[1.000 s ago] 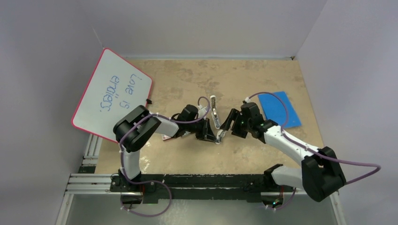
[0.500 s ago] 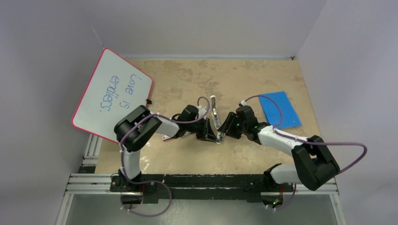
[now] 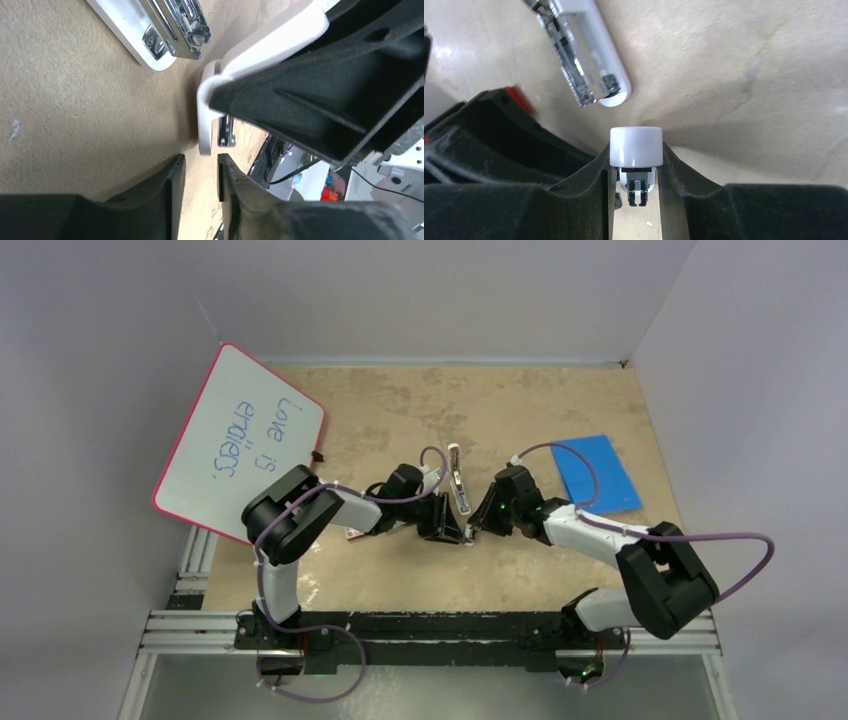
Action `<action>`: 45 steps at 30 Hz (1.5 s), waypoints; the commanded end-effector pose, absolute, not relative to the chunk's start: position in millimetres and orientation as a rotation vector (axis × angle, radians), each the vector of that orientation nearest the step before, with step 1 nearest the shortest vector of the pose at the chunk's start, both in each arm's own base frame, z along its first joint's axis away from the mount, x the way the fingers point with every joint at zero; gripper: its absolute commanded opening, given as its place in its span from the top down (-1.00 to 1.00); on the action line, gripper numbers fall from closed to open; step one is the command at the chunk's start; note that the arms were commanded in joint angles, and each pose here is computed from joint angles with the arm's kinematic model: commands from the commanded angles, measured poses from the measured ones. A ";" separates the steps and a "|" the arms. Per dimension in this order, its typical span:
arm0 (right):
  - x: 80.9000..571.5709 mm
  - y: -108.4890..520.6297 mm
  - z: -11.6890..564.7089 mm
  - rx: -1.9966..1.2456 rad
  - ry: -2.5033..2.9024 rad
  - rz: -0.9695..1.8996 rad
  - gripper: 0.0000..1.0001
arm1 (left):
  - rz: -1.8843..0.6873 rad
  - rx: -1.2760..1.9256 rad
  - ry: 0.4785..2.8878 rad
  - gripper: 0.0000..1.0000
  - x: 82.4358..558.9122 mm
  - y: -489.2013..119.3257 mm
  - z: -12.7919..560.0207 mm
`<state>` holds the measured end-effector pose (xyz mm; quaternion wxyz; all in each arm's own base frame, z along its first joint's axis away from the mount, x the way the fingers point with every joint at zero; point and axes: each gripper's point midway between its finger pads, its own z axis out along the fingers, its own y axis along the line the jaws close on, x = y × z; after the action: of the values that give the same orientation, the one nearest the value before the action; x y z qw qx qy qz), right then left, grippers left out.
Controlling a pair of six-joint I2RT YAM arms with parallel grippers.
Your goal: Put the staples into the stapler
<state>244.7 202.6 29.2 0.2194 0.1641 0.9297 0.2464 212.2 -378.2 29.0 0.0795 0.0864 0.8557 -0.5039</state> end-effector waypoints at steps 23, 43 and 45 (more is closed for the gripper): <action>338.8 169.6 34.9 0.031 2.562 0.045 0.35 | -1.040 0.189 2.375 -0.01 266.1 -284.2 139.0; 336.7 166.7 67.8 0.128 2.497 0.083 -0.03 | -0.988 0.174 2.362 -0.01 254.0 -261.7 151.9; 337.6 169.0 84.3 0.123 2.458 0.121 -0.03 | -0.963 0.143 2.359 -0.01 254.1 -256.3 156.2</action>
<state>331.2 171.0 49.5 0.2869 0.0318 0.9569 0.0321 251.9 -263.9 138.9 0.2604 0.0570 0.8905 -0.3688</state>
